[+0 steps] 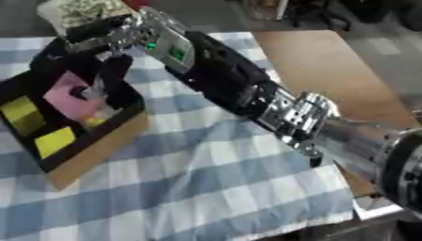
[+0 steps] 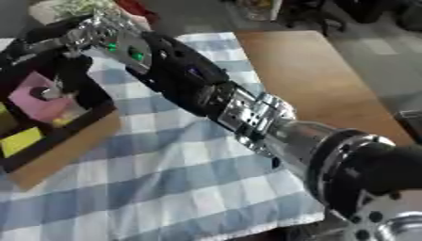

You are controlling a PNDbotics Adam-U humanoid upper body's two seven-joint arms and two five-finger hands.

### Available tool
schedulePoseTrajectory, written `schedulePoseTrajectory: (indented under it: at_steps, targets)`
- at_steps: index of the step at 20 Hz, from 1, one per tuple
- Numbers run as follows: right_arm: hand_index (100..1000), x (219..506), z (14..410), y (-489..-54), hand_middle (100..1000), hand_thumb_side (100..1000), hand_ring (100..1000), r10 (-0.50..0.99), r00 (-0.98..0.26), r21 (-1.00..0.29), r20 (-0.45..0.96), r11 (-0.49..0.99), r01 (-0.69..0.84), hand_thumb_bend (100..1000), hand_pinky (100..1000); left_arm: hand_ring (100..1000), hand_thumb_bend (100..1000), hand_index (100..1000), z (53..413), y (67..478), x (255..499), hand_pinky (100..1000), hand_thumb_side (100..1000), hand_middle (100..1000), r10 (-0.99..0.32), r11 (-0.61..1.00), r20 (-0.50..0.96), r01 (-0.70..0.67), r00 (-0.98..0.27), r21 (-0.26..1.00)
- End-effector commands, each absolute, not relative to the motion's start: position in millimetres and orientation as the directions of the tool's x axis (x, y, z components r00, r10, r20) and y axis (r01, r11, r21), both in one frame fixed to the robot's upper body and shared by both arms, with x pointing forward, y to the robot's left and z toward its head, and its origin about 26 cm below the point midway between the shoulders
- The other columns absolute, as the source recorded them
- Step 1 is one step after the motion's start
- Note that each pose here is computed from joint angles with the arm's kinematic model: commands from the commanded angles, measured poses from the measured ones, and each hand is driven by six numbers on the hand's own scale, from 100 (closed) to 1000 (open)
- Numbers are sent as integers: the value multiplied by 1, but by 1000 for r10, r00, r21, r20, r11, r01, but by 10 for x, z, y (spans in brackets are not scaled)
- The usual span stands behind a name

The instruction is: Pick up objects on the table and place them in the box.

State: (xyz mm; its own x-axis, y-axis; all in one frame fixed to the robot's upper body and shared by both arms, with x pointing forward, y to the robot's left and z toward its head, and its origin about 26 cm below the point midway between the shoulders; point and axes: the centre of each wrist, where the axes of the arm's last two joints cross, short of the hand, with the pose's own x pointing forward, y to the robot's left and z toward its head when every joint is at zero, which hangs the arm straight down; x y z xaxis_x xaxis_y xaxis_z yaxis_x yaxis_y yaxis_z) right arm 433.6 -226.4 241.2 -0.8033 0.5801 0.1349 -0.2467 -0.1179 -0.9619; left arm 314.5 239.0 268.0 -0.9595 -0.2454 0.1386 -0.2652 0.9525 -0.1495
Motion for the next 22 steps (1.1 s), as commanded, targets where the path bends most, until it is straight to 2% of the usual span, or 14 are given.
schedulePoseTrajectory:
  at_steps: [1, 5, 10, 12, 14, 16, 22]
  targets:
    - [1000, 4316, 2582, -2323, 896, 434, 1000, 583, -806, -974, 99, -109, -199, 100, 1000, 827, 613, 792, 2745, 2384, 3113, 755, 462, 762, -241, 955, 114, -256, -964, -148]
    - [1000, 4295, 2644, -2374, 878, 401, 1000, 590, -798, -979, 119, -63, -193, 100, 1000, 826, 613, 791, 2743, 2391, 3113, 754, 461, 760, -243, 954, 114, -259, -963, -149]
    - [1000, 4170, 2837, -2543, 825, 296, 1000, 583, -798, -985, 151, 26, -168, 100, 995, 835, 605, 790, 2698, 2429, 3109, 755, 468, 767, -260, 949, 132, -279, -957, -150]
    - [983, 4054, 2935, -2689, 810, 208, 1000, 582, -796, -985, 168, 72, -155, 100, 981, 841, 600, 790, 2663, 2451, 3106, 756, 474, 772, -272, 945, 149, -293, -951, -146]
    - [960, 3903, 3010, -2841, 802, 176, 1000, 585, -791, -983, 181, 113, -142, 100, 973, 846, 595, 790, 2628, 2472, 3102, 757, 480, 777, -284, 941, 168, -308, -944, -141]
    - [933, 3727, 3052, -3010, 791, 159, 1000, 596, -781, -982, 188, 143, -126, 100, 964, 853, 587, 790, 2596, 2486, 3099, 758, 490, 784, -295, 937, 188, -322, -937, -132]
    - [925, 3269, 3048, -3406, 767, 136, 1000, 648, -731, -971, 213, 224, -85, 100, 960, 865, 571, 791, 2520, 2514, 3089, 760, 508, 797, -317, 931, 239, -349, -918, -107]
